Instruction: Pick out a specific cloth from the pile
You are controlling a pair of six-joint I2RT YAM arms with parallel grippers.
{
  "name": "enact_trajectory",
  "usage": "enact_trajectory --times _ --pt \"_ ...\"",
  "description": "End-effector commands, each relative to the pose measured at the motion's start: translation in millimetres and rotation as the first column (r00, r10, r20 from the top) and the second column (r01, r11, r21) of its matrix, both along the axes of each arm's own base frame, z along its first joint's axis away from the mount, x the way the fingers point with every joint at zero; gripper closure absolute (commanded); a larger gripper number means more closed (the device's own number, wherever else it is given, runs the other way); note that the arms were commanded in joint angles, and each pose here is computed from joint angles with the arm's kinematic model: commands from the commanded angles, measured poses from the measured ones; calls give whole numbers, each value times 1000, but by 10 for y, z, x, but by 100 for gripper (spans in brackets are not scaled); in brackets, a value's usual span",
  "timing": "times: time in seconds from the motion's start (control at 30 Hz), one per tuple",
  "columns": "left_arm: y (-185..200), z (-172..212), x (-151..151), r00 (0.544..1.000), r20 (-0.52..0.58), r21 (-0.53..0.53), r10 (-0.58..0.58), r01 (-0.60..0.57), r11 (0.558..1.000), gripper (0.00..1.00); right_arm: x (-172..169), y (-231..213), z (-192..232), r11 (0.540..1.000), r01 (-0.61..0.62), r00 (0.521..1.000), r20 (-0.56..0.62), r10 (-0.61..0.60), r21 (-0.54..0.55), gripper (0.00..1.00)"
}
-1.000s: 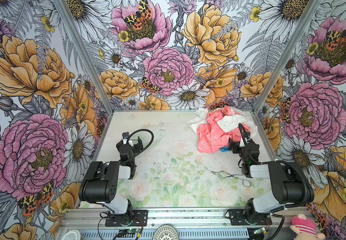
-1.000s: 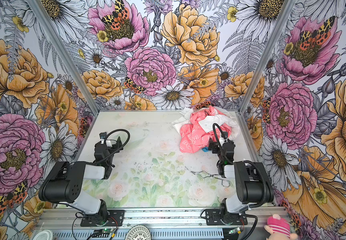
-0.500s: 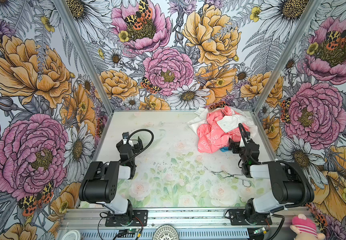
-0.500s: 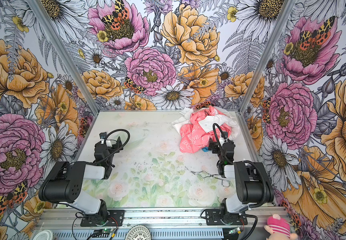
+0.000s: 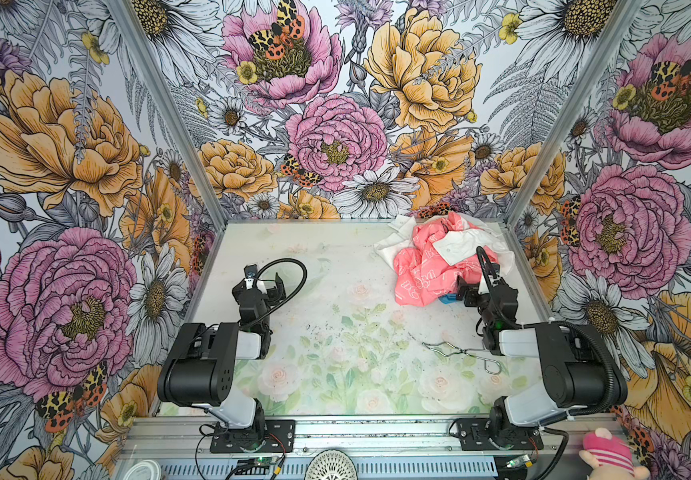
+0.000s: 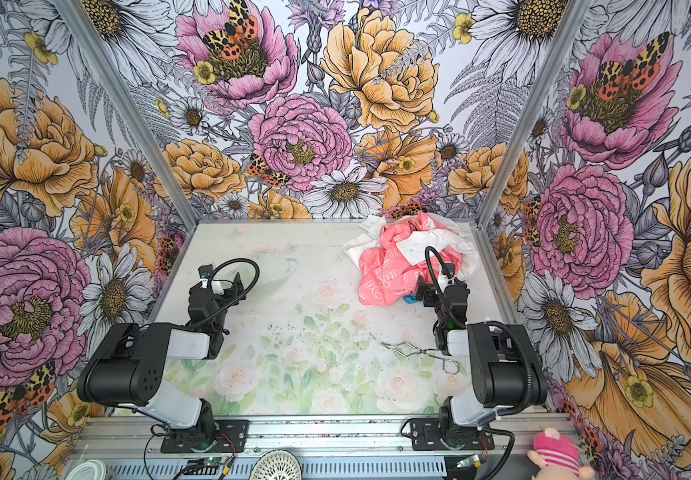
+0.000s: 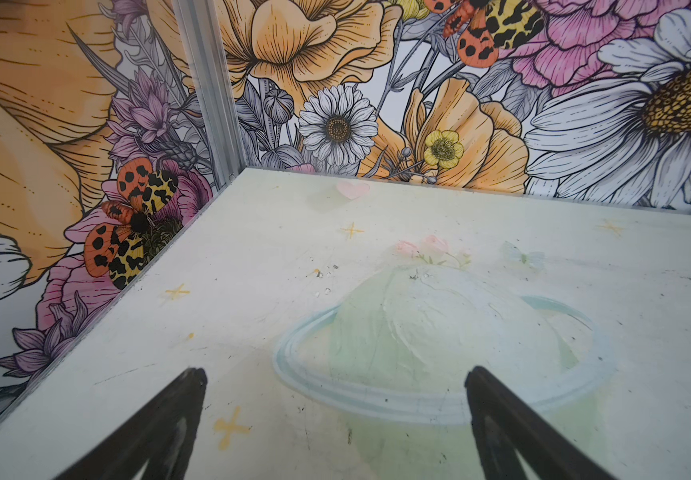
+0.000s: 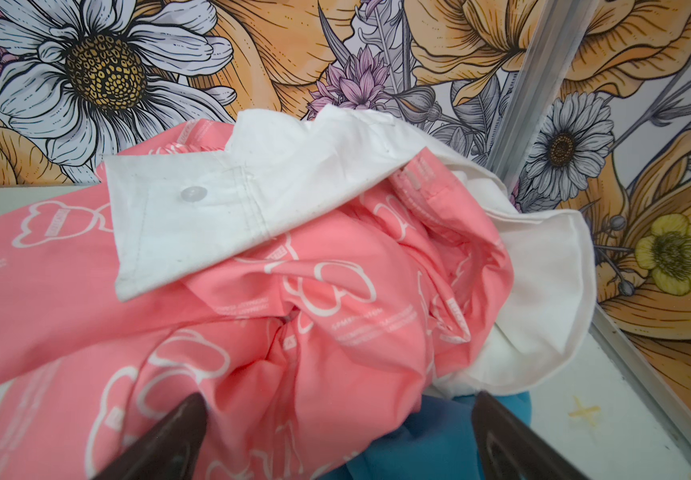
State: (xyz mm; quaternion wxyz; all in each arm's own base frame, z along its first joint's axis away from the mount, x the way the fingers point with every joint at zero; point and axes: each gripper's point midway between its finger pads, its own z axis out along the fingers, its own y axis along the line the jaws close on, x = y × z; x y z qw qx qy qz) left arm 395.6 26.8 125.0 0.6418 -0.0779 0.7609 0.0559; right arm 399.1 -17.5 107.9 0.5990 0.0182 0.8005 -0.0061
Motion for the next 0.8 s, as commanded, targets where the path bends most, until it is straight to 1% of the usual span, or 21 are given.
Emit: enact_trajectory --times 0.0,0.07,0.17,0.2,0.23,0.33,0.4,0.43,0.47,0.53,0.7,0.77 --pt "-81 219 -128 994 103 18 -28 27 999 1 -14 -56 181 999 35 999 37 -35 7 1" --pt "-113 314 -180 992 117 29 -39 36 999 1 -83 -86 308 998 56 998 30 -56 11 0" --pt "-166 430 -228 993 103 41 -56 52 998 1 -220 -86 497 997 68 998 7 -68 37 0" --pt "-192 458 -238 994 89 40 -63 60 997 1 -280 -87 549 996 75 997 -1 -75 54 1" --pt "-172 503 -259 996 79 36 -41 39 999 1 -351 -71 614 994 75 997 1 -75 75 1" --pt "-221 721 -323 995 92 -11 -38 39 999 1 -554 -31 735 986 79 997 -5 -79 149 1" --pt "-346 907 -382 988 129 -53 -84 92 994 1 -662 -19 800 975 87 996 0 -89 202 0" --pt "-475 997 -416 979 148 -73 -139 151 986 1 -708 -4 819 970 87 996 3 -90 228 0" --pt "-562 1086 -454 972 166 -85 -168 183 979 1 -738 12 838 965 82 996 8 -87 249 1" --pt "-777 1232 -551 957 177 -106 -228 249 963 1 -779 94 873 954 41 999 21 -49 297 1" --pt "-1261 1454 -825 917 131 -128 -377 393 911 1 -767 218 796 905 5 1000 -15 1 426 1" --pt "-1394 1517 -943 897 102 -126 -430 440 889 1 -748 206 723 879 35 999 -45 -16 476 0"
